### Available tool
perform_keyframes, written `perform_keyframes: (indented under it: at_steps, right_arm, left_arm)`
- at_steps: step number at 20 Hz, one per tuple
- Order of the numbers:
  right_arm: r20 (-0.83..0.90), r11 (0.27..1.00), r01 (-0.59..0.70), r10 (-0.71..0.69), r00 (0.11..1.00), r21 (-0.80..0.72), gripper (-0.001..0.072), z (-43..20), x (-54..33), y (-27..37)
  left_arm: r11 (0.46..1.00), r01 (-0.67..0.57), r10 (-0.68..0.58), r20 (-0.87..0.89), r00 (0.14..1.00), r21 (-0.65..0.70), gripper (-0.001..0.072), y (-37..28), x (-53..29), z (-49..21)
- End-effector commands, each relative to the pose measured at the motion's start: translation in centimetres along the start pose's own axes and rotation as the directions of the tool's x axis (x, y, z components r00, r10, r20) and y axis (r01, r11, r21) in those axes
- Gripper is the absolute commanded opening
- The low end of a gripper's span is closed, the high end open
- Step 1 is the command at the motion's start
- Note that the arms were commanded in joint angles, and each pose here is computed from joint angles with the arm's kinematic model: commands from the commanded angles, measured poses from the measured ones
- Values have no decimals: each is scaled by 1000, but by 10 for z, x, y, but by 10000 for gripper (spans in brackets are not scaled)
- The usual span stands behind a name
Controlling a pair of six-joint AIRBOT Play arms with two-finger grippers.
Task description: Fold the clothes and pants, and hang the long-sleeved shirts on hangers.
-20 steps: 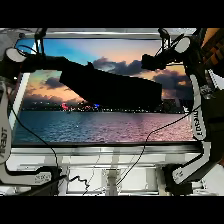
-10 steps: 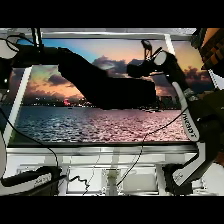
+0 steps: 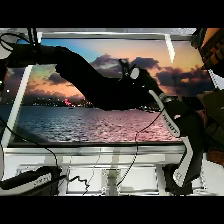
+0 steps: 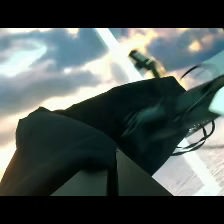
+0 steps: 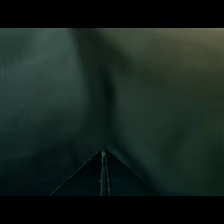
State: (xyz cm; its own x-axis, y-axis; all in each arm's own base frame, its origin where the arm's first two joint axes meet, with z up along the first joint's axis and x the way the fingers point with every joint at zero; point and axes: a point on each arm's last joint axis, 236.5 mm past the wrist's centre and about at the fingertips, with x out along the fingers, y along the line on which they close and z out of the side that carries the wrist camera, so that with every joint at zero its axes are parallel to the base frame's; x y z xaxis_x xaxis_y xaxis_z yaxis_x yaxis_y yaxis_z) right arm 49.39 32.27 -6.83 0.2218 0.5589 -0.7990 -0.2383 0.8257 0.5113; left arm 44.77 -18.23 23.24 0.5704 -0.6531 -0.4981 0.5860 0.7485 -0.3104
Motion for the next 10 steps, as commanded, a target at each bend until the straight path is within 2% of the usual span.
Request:
perform_keyframes:
  at_steps: [1, 6, 10]
  right_arm:
    - [-50, 993, -104, 107, 993, 50, 15, -28, 41, 42]
    - [-77, 994, -111, 110, 991, -7, 16, -49, 57, 70]
    - [-70, 999, 19, -16, 997, 50, 15, -27, 16, 20]
  left_arm:
    - [1000, 1, -1, -4, 1000, -1, 10, 0, -1, -1]
    - [999, 10, -12, -48, 999, -32, 9, 10, 20, -14]
    - [984, 91, -103, -72, 992, -154, 9, 3, 74, -31]
